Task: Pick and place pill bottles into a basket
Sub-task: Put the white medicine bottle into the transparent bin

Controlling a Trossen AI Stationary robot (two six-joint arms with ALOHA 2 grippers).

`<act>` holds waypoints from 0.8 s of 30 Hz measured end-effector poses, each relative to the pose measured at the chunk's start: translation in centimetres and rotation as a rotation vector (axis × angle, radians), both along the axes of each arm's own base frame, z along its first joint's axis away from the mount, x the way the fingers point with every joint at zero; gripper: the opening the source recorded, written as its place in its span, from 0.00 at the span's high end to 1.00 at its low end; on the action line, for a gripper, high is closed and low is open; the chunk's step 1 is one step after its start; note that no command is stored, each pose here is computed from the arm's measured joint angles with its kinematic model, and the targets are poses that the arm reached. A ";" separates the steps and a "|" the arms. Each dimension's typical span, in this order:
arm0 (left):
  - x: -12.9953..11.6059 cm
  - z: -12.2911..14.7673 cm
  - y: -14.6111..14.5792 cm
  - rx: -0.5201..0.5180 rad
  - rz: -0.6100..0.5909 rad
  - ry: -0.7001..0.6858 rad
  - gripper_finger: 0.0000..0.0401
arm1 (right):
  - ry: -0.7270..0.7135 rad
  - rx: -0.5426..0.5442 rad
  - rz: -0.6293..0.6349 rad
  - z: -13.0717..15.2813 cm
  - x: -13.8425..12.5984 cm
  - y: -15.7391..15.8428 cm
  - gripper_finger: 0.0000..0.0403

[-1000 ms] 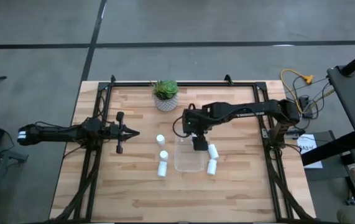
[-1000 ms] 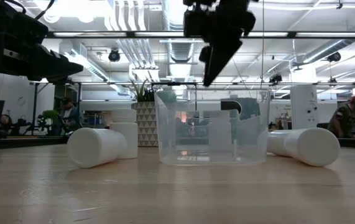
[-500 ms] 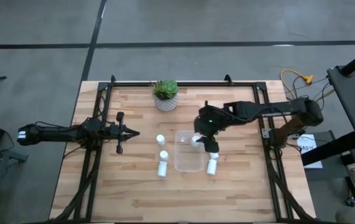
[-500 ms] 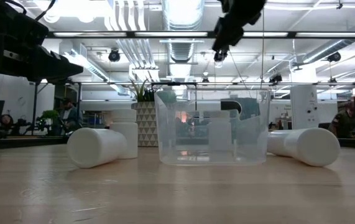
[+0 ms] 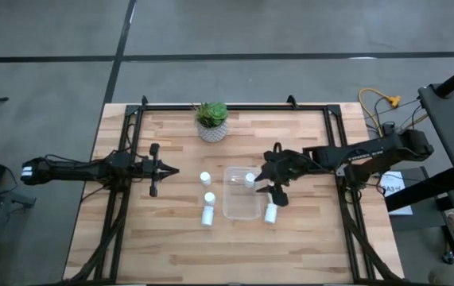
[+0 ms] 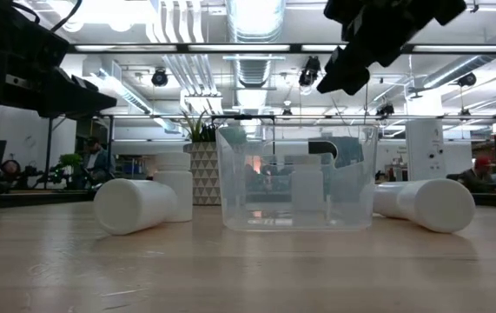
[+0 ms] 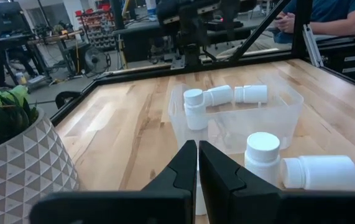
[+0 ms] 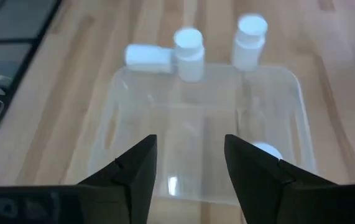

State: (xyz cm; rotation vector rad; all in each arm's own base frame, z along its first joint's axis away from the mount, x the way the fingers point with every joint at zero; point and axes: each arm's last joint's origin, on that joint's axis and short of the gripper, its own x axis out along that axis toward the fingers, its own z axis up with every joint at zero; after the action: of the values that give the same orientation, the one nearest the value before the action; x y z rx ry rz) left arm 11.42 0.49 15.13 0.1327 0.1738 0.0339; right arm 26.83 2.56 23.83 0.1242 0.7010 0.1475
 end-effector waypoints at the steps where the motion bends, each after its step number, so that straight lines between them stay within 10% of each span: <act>1: 0.0 0.0 0.0 0.000 0.000 0.003 1.00 | -0.008 0.001 0.003 -0.3 -0.2 0.1 0.56; 24: 0.1 0.0 0.0 -0.002 0.000 0.003 1.00 | 0.194 0.182 -0.233 -2.7 -2.8 0.2 0.56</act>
State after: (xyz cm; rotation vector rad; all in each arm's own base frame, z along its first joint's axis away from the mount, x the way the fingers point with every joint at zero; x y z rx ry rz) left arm 11.47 0.49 15.10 0.1312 0.1766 0.0339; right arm 24.03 2.74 21.08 0.3969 0.8597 -0.0250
